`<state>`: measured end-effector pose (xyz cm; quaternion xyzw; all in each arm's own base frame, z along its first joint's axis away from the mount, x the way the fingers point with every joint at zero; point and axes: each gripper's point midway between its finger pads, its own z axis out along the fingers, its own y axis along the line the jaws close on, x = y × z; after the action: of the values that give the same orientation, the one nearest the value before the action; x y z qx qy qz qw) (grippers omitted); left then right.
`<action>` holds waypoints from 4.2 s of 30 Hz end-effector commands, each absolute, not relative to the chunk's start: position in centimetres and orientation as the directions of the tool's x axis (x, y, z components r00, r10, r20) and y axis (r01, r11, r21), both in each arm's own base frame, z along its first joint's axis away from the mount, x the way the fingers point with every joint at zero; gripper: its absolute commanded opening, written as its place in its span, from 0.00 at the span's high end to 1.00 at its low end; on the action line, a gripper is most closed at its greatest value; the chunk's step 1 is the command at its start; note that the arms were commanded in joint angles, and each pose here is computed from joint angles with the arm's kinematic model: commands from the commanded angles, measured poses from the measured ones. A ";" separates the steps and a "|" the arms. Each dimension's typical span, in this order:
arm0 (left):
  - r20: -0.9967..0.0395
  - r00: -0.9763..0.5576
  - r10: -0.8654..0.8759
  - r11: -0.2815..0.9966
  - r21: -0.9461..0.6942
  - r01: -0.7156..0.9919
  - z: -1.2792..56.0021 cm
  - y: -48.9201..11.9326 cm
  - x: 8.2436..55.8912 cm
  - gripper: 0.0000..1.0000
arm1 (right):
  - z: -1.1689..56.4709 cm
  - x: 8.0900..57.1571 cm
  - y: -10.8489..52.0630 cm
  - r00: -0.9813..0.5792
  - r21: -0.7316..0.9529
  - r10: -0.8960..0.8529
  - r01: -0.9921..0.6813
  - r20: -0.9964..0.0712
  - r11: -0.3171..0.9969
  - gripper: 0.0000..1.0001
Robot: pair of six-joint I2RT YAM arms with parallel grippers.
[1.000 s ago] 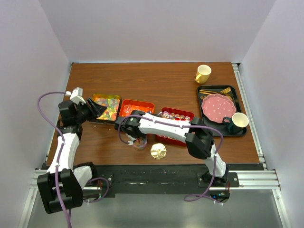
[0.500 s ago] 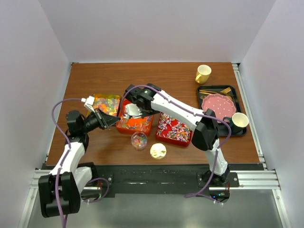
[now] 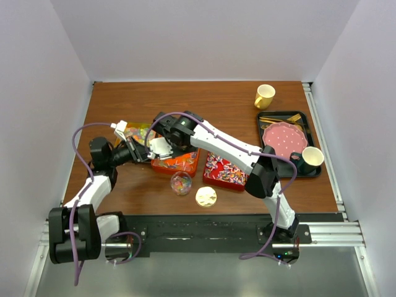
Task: Pack the candies
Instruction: Adjust the spatula, then scoop the fake candies from the storage box.
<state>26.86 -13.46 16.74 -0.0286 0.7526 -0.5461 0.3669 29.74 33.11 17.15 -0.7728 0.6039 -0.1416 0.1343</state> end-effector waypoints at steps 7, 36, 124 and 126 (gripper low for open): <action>-0.575 -0.691 -0.437 0.466 -0.802 0.373 16.3 -12.7 27.8 1.00 | 22.5 24.6 33.0 0.286 -0.315 -0.949 -0.920 -0.136 -0.232 1.00; -0.135 -0.683 -0.718 0.468 -0.820 -0.330 6.4 -8.3 24.1 0.28 | 15.0 36.7 29.7 0.434 -0.260 -0.801 -0.786 0.413 -0.560 1.00; -0.347 -0.823 -0.449 0.716 -0.691 -0.099 12.9 -4.6 28.1 0.30 | 17.5 31.3 30.6 0.436 -0.327 -0.895 -0.836 0.093 -0.441 1.00; -0.409 -0.807 -0.425 0.759 -0.647 -0.072 13.2 -3.7 28.9 0.30 | 17.8 30.2 29.4 0.454 -0.323 -0.879 -0.817 0.147 -0.477 1.00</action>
<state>26.95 -5.60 11.76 -0.1923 0.8884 -0.3638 0.2035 32.64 31.55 14.30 -0.8338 0.5328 -0.0940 0.1100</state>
